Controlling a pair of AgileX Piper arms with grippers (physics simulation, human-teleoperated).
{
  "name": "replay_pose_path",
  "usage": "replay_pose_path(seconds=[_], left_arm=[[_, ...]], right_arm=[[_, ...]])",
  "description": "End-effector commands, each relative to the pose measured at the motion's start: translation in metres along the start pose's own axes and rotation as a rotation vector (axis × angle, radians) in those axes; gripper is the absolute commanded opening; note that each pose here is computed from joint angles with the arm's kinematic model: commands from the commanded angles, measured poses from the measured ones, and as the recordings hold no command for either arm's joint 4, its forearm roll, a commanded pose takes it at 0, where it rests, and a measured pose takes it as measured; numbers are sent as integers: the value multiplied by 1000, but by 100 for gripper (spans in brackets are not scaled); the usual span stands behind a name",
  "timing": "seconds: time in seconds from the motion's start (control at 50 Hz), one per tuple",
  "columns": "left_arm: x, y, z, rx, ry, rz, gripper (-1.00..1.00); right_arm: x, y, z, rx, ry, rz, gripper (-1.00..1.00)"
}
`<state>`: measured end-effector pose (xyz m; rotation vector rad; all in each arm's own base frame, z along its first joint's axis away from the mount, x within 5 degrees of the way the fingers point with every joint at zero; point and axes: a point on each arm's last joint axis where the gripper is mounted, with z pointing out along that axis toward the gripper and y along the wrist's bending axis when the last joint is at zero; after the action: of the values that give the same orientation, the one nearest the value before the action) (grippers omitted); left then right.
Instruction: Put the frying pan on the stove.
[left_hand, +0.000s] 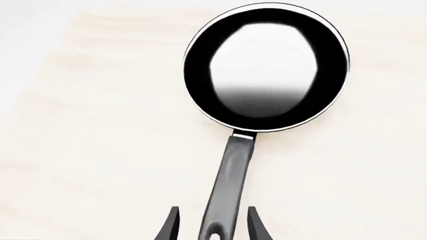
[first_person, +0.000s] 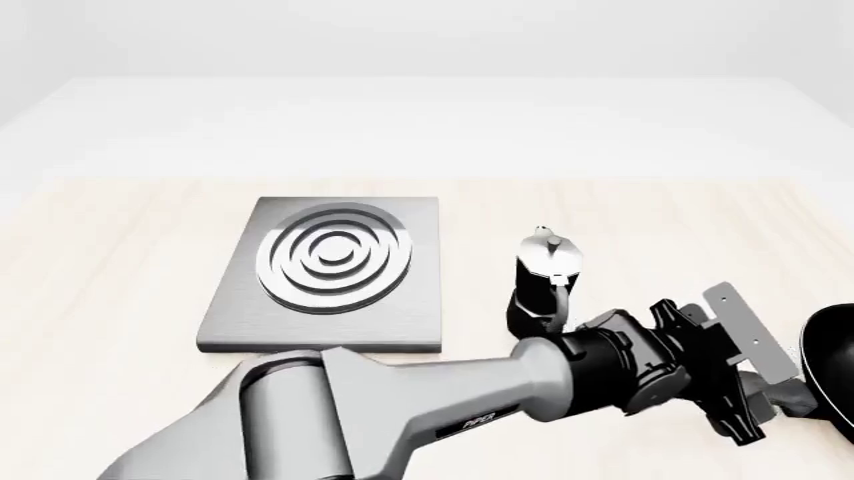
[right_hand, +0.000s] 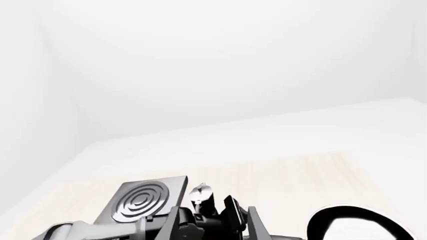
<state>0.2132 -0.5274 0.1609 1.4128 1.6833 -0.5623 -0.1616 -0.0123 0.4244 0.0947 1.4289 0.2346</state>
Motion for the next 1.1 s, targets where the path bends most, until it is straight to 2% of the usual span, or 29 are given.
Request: replay_pose_path(seconds=[0.02, 0.18, 0.52, 0.54, 0.68, 0.76, 1.1], left_arm=[[16, -1, 15, 0, 21, -14, 100], [29, -3, 28, 3, 37, -22, 100], [36, -3, 38, 3, 52, -22, 100], [36, -3, 38, 4, 52, -20, -100], [28, -2, 29, 3, 40, -2, -100], [16, -2, 14, 2, 20, 25, -100], [-28, 17, -37, -31, -53, 64, -100]], right_arm=[[0, 0, 0, -2, -1, 3, 100], [0, 0, -1, -1, -2, 5, 100], [1, 0, 1, 3, 3, 13, 100], [1, 0, 1, 3, 3, 13, 100], [1, 0, 1, 4, 2, 15, 100], [0, 0, 0, 3, 1, 10, 100], [0, 1, 0, 5, -1, 5, 100]])
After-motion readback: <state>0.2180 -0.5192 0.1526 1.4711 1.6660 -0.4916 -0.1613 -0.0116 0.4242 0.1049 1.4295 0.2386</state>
